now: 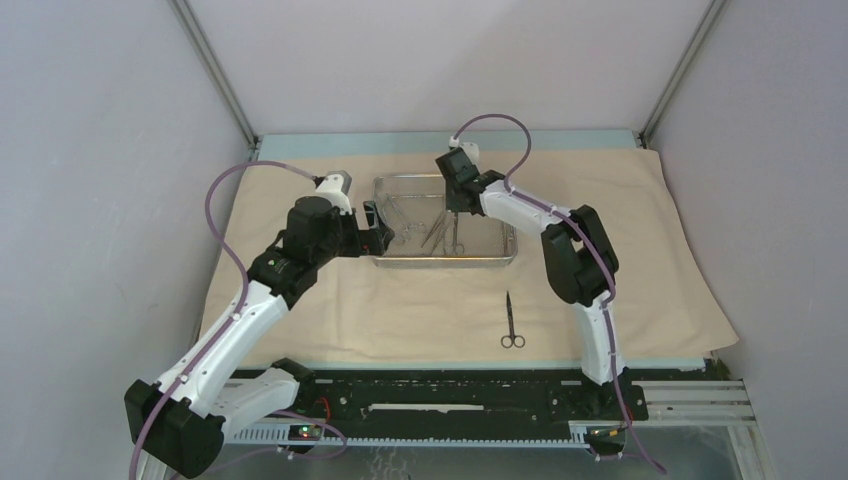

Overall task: Open and lay out the surgical kit
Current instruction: Pick up the medical item from the container.

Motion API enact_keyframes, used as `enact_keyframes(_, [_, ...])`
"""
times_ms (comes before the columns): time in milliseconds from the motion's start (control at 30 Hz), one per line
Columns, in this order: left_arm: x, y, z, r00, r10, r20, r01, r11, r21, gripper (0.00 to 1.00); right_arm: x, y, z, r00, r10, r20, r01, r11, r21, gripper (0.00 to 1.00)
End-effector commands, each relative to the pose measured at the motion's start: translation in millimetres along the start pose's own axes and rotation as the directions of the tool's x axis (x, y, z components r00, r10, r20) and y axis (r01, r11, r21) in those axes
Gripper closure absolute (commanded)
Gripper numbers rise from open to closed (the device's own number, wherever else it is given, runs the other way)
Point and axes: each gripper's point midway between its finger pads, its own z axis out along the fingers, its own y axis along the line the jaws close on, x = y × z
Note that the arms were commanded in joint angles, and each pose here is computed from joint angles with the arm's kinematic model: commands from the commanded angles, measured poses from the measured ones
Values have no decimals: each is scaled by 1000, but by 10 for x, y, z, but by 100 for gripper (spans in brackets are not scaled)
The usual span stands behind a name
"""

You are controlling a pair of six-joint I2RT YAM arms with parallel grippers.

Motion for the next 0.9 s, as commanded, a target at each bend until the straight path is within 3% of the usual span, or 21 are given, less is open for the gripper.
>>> enact_keyframes(0, [-139, -6, -46, 998, 18, 57, -18, 1000, 2, 0, -441, 100, -355, 991, 13, 135, -4, 998, -68, 100])
enact_keyframes(867, [-121, 6, -27, 999, 5, 50, -5, 1000, 3, 0, -544, 129, -668, 975, -12, 221, 40, 992, -122, 100])
